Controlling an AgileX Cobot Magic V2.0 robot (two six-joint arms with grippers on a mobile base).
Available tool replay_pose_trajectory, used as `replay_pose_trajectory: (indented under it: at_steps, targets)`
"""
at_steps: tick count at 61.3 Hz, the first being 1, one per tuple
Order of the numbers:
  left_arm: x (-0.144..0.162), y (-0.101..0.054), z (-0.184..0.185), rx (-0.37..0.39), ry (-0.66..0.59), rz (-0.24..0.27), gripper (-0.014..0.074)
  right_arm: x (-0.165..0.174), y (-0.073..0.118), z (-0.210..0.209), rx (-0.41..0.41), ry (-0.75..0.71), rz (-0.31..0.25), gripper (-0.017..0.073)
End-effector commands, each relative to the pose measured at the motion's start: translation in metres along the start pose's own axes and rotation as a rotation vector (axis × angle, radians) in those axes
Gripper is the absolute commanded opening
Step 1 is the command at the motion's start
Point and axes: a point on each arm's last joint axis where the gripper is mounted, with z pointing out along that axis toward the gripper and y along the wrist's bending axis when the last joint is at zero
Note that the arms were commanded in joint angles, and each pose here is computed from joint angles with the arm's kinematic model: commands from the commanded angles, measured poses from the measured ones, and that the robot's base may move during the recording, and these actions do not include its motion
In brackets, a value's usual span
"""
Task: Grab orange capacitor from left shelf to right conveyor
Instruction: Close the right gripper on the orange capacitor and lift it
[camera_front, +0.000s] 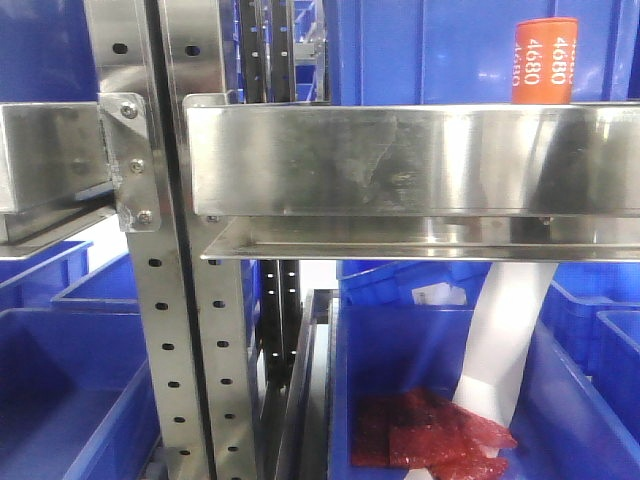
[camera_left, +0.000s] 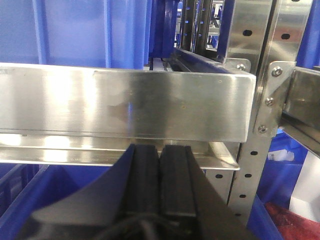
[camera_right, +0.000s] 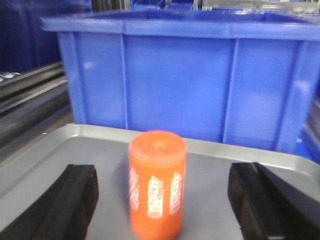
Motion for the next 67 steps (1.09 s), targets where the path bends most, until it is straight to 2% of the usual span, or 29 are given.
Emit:
replay_pose_trajectory:
  at_steps: [1, 9, 27, 34, 39, 48, 62, 65, 67]
  targets:
    - [-0.010, 0.000, -0.001, -0.004, -0.105, -0.003, -0.0127, -0.018, 0.001, 0.018, -0.003, -0.134, 0.007, 0.0627]
    - [-0.010, 0.000, -0.001, -0.004, -0.105, -0.003, -0.0127, -0.006, 0.001, 0.044, 0.000, -0.117, 0.039, 0.0627]
    - [-0.010, 0.000, -0.001, -0.004, -0.105, -0.003, -0.0127, 0.013, 0.001, 0.076, -0.002, -0.147, 0.022, 0.0612]
    - [-0.010, 0.000, -0.001, -0.004, -0.105, -0.003, -0.0127, 0.015, 0.001, 0.077, -0.002, -0.140, 0.022, 0.0504]
    - [-0.010, 0.000, -0.001, -0.004, -0.105, -0.003, -0.0127, 0.015, 0.001, 0.077, -0.002, -0.139, 0.022, 0.0342]
    - [-0.010, 0.000, -0.001, -0.004, -0.105, -0.003, -0.0127, 0.009, 0.001, 0.073, -0.003, -0.144, 0.022, 0.0150]
    - [-0.010, 0.000, -0.001, -0.004, -0.105, -0.003, -0.0127, -0.023, -0.001, 0.041, 0.000, -0.144, 0.024, 0.0122]
    - [-0.010, 0.000, -0.001, -0.004, -0.105, -0.003, -0.0127, -0.031, -0.003, 0.029, 0.002, -0.126, 0.006, 0.0122]
    - [-0.010, 0.000, -0.001, -0.004, -0.105, -0.003, -0.0127, -0.036, -0.004, 0.021, 0.000, -0.110, -0.030, 0.0122]
